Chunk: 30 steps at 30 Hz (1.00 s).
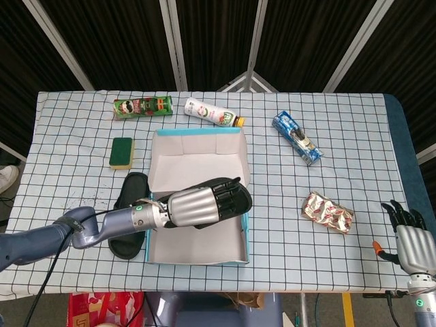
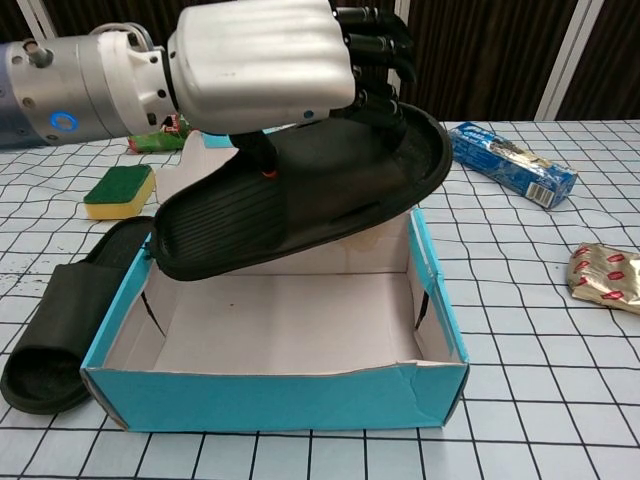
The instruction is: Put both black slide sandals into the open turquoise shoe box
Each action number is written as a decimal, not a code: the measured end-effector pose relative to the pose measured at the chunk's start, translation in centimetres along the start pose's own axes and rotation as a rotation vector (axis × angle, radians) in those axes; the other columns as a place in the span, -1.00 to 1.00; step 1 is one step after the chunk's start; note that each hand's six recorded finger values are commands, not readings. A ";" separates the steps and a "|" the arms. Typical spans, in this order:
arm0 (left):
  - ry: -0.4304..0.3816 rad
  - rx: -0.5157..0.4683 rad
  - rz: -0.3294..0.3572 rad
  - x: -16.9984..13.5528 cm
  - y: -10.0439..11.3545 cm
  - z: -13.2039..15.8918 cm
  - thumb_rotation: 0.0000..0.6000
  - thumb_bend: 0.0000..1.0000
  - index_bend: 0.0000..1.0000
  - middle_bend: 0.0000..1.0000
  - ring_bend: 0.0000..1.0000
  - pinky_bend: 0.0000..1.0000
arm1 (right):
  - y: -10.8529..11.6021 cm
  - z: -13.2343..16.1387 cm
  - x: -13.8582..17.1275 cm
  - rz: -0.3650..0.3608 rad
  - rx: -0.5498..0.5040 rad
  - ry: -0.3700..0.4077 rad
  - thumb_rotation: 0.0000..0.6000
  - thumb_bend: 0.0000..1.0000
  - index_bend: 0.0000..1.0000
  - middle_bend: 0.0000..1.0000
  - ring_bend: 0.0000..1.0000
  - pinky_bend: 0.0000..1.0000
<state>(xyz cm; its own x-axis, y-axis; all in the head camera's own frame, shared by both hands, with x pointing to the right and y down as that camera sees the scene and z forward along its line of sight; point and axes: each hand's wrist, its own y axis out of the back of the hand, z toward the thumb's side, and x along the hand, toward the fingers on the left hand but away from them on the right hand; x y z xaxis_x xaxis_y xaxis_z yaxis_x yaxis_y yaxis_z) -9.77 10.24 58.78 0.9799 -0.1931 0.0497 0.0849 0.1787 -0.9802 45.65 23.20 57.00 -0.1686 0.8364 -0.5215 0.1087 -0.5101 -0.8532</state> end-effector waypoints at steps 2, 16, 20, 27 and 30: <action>-0.017 0.013 0.003 0.4 -0.4 0.2 1.00 -0.32 0.11 0.07 -0.67 -0.75 | -0.1 0.0 0.0 0.004 0.003 0.000 1.00 -0.42 -0.74 -0.85 -0.69 -0.86; -0.108 0.027 0.016 1.0 -2.0 1.9 1.00 -0.32 0.11 0.08 -0.67 -0.75 | -0.3 0.0 0.0 0.019 0.009 -0.011 1.00 -0.42 -0.74 -0.85 -0.68 -0.86; -0.111 0.020 -0.003 0.7 -2.4 2.0 1.00 -0.32 0.11 0.07 -0.67 -0.75 | -0.3 0.1 0.0 0.019 0.008 -0.012 1.00 -0.42 -0.74 -0.85 -0.69 -0.86; -0.132 0.039 -0.031 0.6 -3.6 2.6 1.00 -0.32 0.11 0.07 -0.67 -0.75 | -0.4 0.0 0.0 0.025 0.012 -0.018 1.00 -0.42 -0.74 -0.85 -0.68 -0.86; -0.147 0.080 -0.039 0.7 -4.0 2.5 1.00 -0.32 0.11 0.08 -0.67 -0.75 | -0.4 0.0 -0.1 0.027 0.013 -0.020 1.00 -0.42 -0.74 -0.85 -0.68 -0.86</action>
<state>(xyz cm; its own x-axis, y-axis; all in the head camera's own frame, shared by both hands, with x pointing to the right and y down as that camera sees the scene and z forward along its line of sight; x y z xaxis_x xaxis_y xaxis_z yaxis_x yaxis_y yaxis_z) -8.99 11.85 63.18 0.9910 -0.0587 0.1207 0.1316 0.2509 -0.9590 45.61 23.37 57.42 -0.1856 0.8179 -0.5446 0.1013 -0.5354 -0.8385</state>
